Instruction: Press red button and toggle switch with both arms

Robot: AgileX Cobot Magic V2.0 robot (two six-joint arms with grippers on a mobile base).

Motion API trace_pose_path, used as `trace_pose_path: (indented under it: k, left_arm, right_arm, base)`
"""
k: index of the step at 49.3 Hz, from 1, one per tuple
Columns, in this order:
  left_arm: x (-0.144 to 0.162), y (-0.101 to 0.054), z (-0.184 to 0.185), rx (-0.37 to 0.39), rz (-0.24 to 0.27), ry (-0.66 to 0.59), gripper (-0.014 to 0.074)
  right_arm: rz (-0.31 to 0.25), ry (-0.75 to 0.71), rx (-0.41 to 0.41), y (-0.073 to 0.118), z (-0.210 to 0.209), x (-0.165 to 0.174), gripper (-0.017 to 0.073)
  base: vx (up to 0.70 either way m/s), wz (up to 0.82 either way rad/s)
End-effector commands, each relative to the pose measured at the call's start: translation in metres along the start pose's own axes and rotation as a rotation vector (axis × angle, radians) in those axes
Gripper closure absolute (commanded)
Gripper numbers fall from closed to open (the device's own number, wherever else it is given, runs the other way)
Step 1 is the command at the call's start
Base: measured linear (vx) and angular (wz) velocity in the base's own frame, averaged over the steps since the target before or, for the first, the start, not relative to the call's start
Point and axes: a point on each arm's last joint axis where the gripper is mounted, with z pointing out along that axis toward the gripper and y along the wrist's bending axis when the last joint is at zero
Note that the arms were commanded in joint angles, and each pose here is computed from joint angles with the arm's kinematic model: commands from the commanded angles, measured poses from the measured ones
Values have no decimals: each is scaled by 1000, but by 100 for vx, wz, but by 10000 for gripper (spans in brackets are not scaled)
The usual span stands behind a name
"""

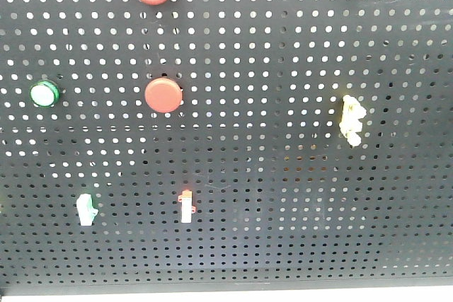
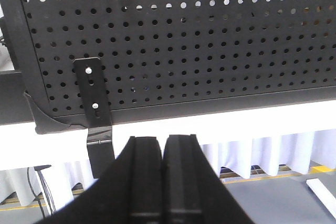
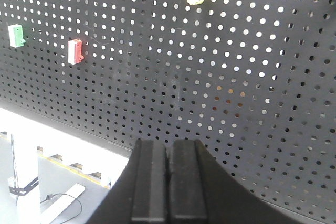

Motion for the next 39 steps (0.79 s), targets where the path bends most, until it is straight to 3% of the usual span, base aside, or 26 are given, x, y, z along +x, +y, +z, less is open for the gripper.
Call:
trace_pose_path:
  k: [1, 11, 21, 39]
  left_arm:
    - [2, 0, 1, -2, -8, -72, 592]
    - [2, 0, 1, -2, -8, -72, 592]
    - [2, 0, 1, -2, -8, -72, 592]
    - [2, 0, 1, -2, -8, -72, 592]
  right_arm:
    - [0, -81, 41, -4, -1, -14, 562]
    - [-8, -89, 162, -13, 12, 10, 562]
    - [-46, -24, 176, -10, 28, 57, 562]
    - [122, -81, 417, -16, 27, 106, 562]
  base:
    - [0, 0]
    - [0, 0]
    - [0, 0]
    - [0, 0]
